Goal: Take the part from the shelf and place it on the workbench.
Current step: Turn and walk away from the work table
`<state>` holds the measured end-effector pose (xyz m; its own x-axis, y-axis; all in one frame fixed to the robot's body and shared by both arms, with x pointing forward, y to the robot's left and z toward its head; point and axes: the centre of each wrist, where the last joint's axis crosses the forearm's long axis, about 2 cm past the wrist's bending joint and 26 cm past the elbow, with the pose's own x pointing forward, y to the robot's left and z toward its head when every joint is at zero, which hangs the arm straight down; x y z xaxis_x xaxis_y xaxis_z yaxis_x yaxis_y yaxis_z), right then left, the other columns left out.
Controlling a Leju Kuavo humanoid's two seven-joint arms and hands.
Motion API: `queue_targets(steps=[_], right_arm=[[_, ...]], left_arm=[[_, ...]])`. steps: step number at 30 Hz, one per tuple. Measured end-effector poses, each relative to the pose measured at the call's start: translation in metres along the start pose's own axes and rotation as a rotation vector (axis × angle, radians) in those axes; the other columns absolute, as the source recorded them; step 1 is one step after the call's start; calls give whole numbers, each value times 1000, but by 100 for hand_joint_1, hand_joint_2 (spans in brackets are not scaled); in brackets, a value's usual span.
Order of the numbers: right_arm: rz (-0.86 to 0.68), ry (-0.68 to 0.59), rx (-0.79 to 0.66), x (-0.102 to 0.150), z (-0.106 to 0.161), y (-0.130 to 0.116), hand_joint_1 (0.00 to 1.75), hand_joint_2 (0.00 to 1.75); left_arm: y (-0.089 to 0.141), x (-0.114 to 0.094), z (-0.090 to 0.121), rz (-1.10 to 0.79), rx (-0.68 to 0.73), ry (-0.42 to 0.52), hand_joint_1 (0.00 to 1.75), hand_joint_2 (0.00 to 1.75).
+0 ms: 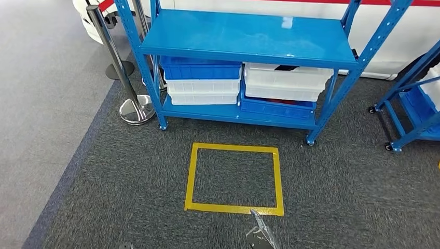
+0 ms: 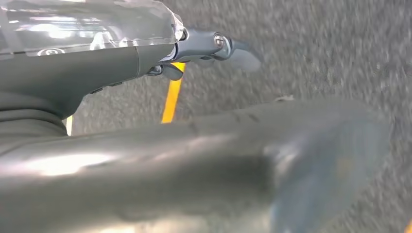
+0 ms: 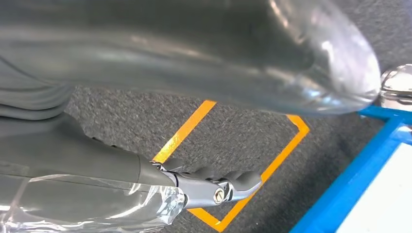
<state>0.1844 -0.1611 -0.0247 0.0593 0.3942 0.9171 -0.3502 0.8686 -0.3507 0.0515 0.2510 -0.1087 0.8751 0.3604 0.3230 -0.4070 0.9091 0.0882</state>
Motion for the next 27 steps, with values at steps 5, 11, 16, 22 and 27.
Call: queue_targets(steps=[5,11,16,22,27], right_arm=[[5,23,9,-8,7,1,0,0],[7,16,7,-7,4,-1,0,0],[7,18,7,-8,4,0,0,0],[-1,22,9,-8,4,1,0,0],[-18,-25,-13,7,-12,-4,0,0]], left_arm=[[-2,-5,2,-4,-1,12,0,0],[-6,3,1,-2,-5,1,0,0],[-6,3,1,-2,-10,1,0,0],[-7,3,1,-2,-39,-5,0,0],[-13,18,-1,-8,-46,-41,0,0]])
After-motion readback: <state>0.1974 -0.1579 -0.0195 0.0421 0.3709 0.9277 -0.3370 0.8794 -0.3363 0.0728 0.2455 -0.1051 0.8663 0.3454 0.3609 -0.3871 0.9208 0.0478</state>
